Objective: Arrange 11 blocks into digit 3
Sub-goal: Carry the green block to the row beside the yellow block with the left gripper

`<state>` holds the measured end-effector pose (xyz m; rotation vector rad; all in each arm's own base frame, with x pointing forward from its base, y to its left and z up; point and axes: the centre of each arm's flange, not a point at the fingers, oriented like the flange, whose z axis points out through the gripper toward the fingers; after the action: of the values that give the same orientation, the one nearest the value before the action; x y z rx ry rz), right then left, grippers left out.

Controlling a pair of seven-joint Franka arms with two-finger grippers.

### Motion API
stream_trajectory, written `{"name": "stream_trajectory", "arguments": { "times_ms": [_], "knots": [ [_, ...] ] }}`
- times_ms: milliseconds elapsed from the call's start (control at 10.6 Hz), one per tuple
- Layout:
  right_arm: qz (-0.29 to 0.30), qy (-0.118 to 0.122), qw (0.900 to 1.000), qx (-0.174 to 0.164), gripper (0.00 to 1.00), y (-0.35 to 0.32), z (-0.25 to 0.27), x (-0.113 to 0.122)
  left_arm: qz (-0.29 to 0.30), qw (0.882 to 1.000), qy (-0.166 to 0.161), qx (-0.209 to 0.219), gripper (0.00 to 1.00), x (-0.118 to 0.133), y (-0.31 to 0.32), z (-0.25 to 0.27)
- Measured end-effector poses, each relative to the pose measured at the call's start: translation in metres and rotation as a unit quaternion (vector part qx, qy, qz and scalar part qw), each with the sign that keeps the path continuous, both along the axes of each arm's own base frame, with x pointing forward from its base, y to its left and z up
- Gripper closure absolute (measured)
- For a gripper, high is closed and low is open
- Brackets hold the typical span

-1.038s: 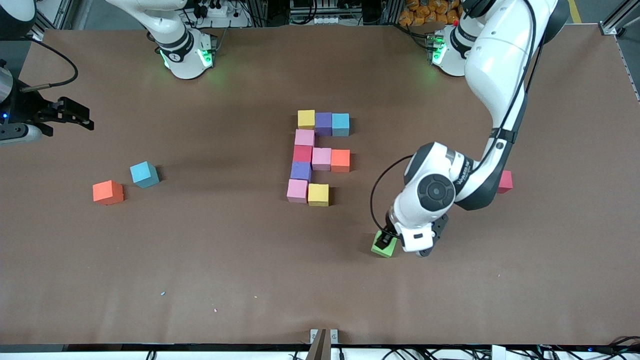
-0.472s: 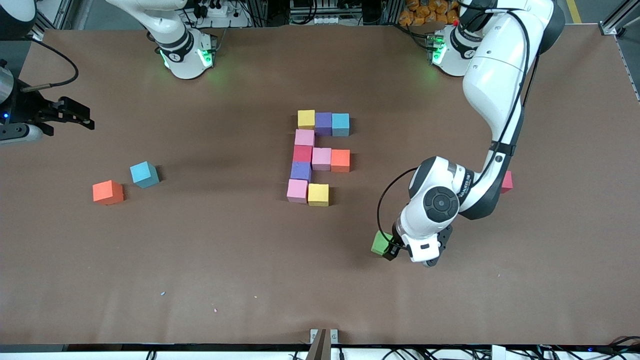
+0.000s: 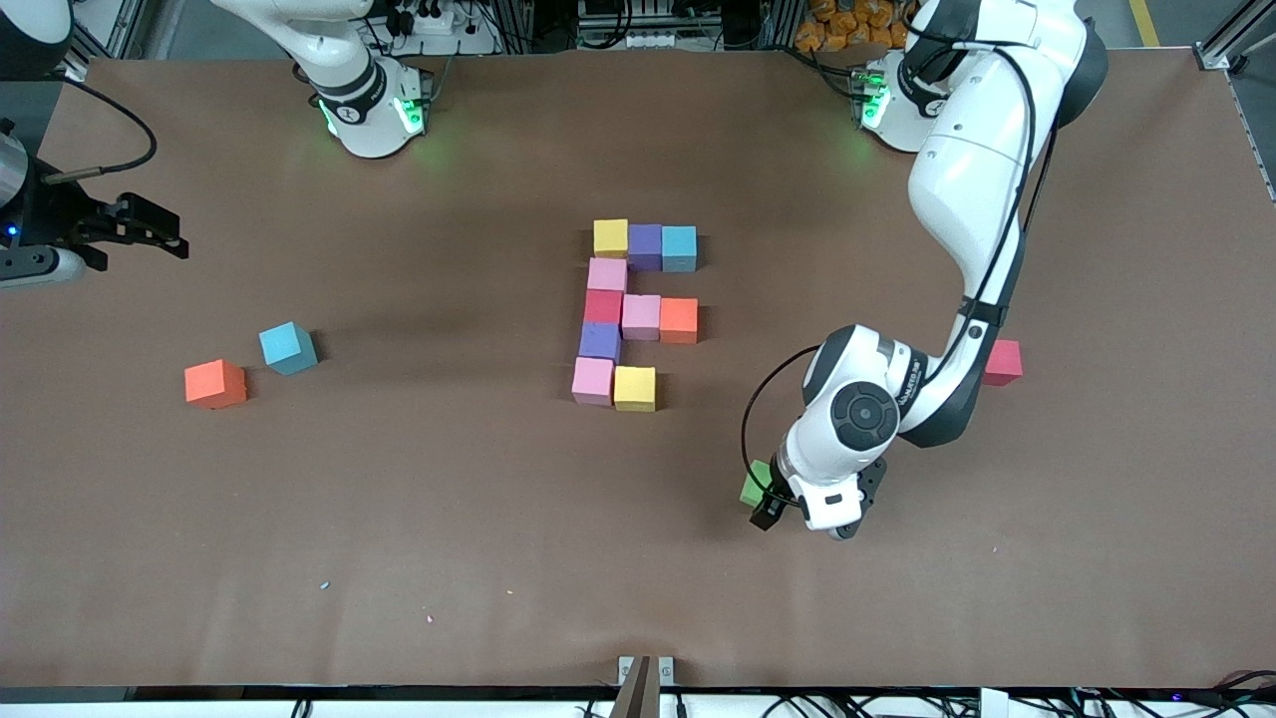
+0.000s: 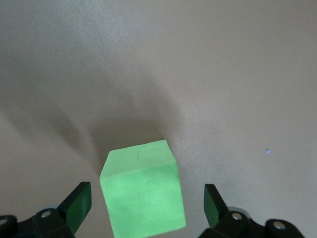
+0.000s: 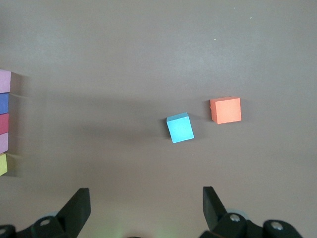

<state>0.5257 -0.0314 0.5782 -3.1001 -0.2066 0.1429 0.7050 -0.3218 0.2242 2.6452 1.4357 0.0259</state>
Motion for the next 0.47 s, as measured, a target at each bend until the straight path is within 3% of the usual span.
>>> {"name": "stream_trajectory", "arguments": {
  "times_ms": [472],
  "knots": [
    [0.0, 0.0, 1.0, 0.0, 0.0, 0.0, -0.0002, 0.0, 0.001, 1.0, 0.001, 0.0, 0.0, 0.0009, 0.0004, -0.0045]
  ]
}}
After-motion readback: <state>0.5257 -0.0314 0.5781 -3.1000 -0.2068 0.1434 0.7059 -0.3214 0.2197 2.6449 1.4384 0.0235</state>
